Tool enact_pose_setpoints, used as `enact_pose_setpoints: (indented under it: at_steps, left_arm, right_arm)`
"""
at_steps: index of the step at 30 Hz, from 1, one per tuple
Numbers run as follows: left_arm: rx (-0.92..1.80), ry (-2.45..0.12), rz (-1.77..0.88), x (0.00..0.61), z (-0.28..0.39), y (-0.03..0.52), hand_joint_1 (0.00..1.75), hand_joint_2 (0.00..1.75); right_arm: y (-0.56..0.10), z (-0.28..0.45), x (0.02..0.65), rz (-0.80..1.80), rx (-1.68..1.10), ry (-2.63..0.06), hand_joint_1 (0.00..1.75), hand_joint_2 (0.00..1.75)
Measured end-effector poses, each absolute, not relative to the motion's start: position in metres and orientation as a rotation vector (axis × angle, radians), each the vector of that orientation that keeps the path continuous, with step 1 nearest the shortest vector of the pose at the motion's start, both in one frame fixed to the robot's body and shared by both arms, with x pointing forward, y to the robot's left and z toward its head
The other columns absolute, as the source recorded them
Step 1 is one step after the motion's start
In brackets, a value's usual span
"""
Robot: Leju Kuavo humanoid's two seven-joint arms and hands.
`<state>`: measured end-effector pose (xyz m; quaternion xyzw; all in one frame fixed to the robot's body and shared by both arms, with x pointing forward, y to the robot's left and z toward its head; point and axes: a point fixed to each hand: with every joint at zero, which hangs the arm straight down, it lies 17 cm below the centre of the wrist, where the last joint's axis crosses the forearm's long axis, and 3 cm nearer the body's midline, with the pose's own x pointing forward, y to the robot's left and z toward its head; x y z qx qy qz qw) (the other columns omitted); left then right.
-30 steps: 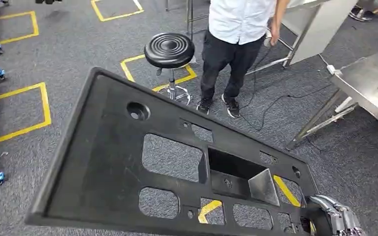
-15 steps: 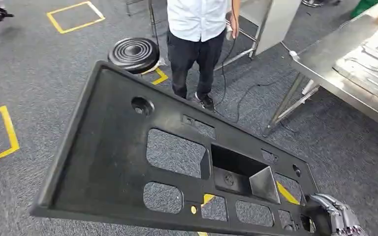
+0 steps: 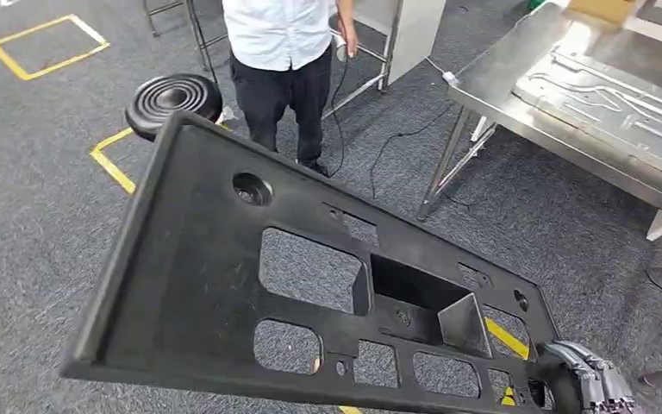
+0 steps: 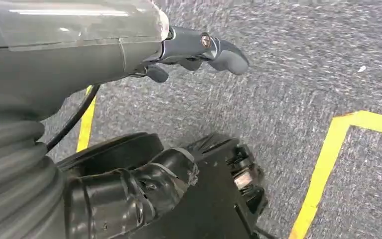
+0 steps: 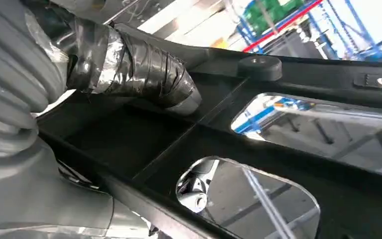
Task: Take the parts from the cabinet and place them on the table.
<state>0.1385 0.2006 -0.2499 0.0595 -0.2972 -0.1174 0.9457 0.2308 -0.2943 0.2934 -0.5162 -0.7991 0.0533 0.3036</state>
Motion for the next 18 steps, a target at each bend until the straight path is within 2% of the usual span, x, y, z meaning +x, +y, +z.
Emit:
enact_pose_setpoints:
  at_steps: [18]
  left_arm:
    - [0.148, -0.616, -0.231, 0.141, -0.25, 0.212, 0.0, 1.75]
  right_arm:
    - [-0.304, 0.3, 0.227, 0.157, -1.431, -2.104, 1.75, 1.75]
